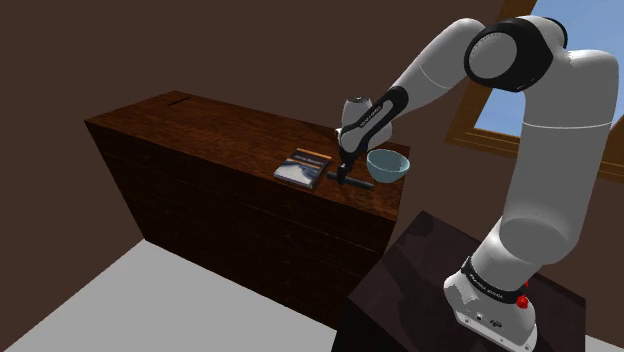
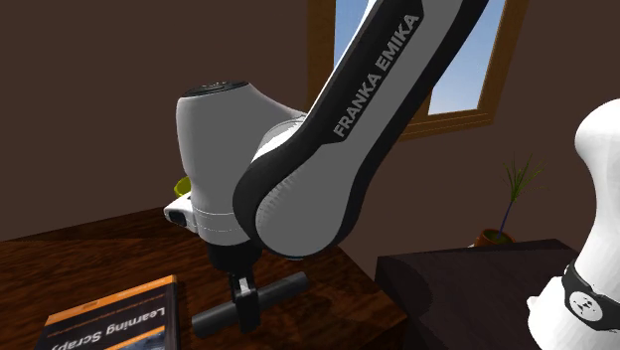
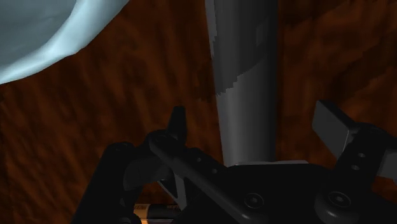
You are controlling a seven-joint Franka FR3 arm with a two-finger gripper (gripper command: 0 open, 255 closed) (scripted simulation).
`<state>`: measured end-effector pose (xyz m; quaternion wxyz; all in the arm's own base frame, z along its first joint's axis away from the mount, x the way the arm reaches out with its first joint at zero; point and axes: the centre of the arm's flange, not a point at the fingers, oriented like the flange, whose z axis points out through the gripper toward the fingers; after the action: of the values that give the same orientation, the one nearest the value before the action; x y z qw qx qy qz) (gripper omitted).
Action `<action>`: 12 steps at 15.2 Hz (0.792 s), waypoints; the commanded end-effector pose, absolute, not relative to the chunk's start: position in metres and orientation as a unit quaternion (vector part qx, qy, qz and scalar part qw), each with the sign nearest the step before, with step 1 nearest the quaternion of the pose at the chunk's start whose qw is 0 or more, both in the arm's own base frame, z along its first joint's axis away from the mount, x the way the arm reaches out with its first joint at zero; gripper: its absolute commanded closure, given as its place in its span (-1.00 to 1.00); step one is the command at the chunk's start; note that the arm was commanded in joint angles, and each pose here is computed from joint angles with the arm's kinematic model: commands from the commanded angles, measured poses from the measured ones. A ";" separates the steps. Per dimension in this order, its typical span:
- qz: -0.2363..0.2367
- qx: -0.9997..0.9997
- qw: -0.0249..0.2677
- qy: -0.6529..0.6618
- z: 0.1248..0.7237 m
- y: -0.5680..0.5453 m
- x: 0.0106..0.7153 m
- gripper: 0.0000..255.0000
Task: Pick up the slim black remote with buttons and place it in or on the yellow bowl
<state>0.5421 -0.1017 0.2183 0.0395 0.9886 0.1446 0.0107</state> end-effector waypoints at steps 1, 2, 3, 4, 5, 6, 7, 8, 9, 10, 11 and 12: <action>0.011 0.989 0.039 0.145 0.218 -0.102 0.542 -1.00; 0.011 0.989 0.039 0.145 0.218 -0.102 0.542 -1.00; 0.011 0.989 0.039 0.145 0.218 -0.102 0.542 1.00; 0.011 0.989 0.039 0.145 0.218 -0.102 0.542 1.00; 0.011 0.989 0.039 0.145 0.218 -0.102 0.542 1.00; 0.011 0.989 0.039 0.145 0.218 -0.102 0.542 1.00; 0.011 0.989 0.040 0.145 0.217 -0.102 0.541 1.00; 0.011 0.989 0.039 0.145 0.217 -0.102 0.542 1.00; 0.011 0.989 0.039 0.145 0.217 -0.103 0.542 1.00; 0.011 0.989 0.039 0.145 0.217 -0.103 0.542 1.00; 0.011 0.989 0.039 0.145 0.217 -0.102 0.541 1.00; 0.011 0.989 0.039 0.145 0.218 -0.102 0.542 1.00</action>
<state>0.5427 -0.0988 0.2197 0.0391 0.9883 0.1467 0.0121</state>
